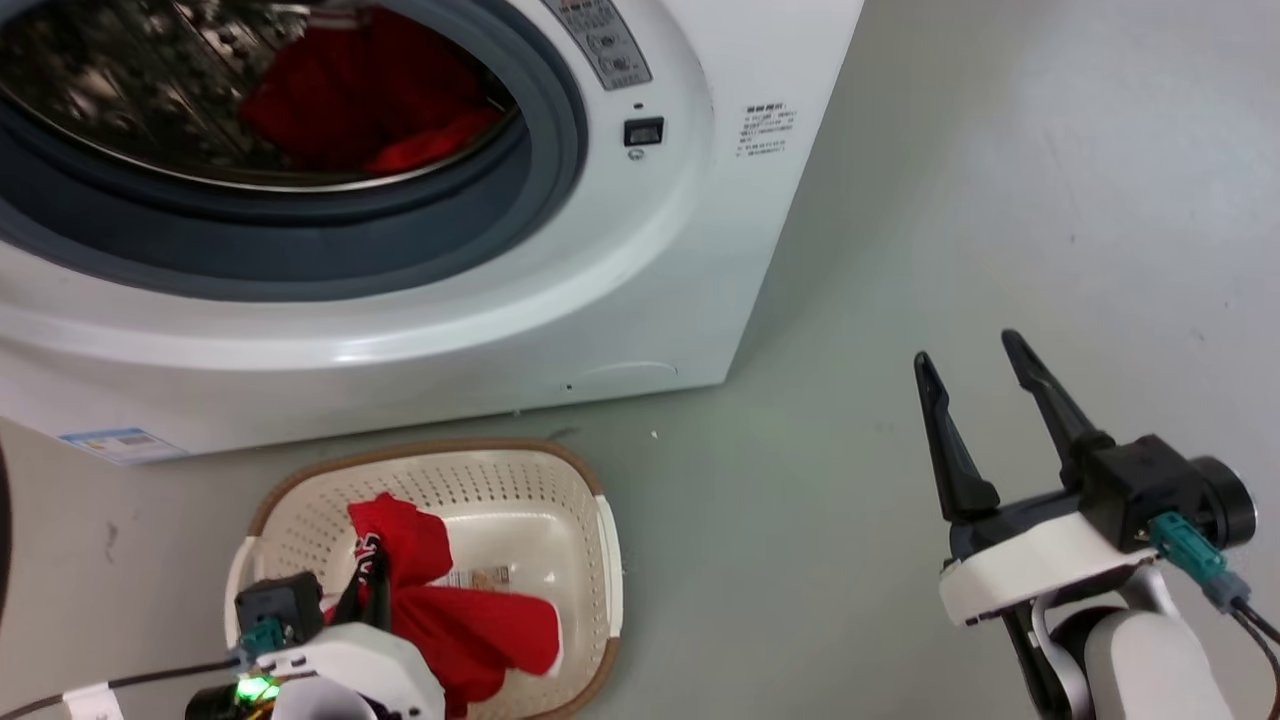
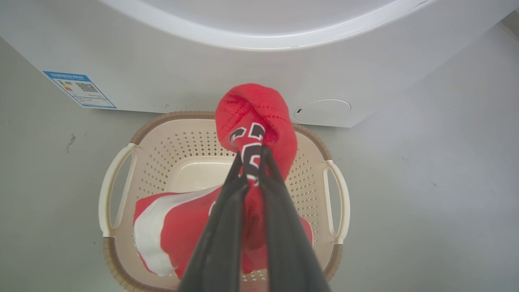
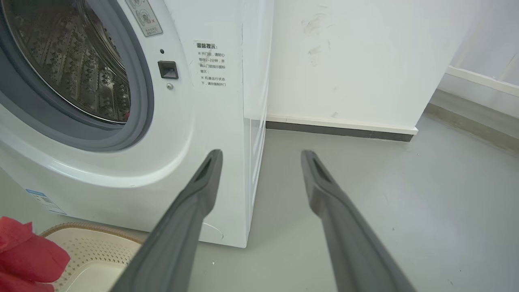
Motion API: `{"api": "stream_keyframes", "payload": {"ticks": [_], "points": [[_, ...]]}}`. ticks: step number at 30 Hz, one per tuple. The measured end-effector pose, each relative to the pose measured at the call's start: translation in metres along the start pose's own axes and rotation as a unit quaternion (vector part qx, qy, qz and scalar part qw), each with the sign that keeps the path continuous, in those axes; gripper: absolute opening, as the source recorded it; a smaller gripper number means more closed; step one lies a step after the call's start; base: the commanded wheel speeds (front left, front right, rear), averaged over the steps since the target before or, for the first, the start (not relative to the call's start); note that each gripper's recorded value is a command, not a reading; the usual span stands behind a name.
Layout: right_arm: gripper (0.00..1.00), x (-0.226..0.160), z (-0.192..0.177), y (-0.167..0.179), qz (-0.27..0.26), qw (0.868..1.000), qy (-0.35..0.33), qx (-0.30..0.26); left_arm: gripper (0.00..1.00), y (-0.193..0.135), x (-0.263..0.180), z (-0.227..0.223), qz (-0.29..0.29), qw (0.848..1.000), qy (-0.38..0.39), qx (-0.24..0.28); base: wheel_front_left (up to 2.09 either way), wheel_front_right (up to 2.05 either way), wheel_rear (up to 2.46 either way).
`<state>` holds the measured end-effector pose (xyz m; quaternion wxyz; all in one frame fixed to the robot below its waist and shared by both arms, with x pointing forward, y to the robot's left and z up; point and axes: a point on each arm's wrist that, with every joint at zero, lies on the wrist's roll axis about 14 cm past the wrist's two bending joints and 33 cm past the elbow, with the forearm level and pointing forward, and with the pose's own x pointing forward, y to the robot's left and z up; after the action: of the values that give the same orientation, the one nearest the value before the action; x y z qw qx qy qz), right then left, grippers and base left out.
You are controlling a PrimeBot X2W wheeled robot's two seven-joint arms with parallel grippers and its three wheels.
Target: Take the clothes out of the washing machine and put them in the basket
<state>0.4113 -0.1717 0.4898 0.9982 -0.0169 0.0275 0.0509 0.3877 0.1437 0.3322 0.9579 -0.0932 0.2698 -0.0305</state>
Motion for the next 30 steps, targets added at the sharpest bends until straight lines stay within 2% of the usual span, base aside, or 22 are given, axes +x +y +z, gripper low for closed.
{"api": "stream_keyframes", "payload": {"ticks": [9,16,23,30], "points": [[1.00,0.023,-0.025,-0.011,-0.009,1.000,0.022,-0.007,0.00,0.016,0.058,-0.049,0.023,0.997,0.076,-0.003,0.00,0.00,0.00],[1.00,0.034,-0.054,-0.023,-0.021,0.998,0.050,-0.011,0.00,0.026,0.090,-0.099,0.028,0.987,0.158,0.002,0.00,0.00,0.00],[1.00,0.035,-0.084,-0.032,-0.032,0.996,0.080,-0.008,0.00,0.037,0.104,-0.147,0.035,0.970,0.238,0.015,0.00,0.00,0.00],[1.00,0.034,-0.097,-0.038,-0.038,0.995,0.094,-0.008,0.00,0.043,0.099,-0.179,0.052,0.950,0.306,0.020,0.00,0.00,0.00]]}}
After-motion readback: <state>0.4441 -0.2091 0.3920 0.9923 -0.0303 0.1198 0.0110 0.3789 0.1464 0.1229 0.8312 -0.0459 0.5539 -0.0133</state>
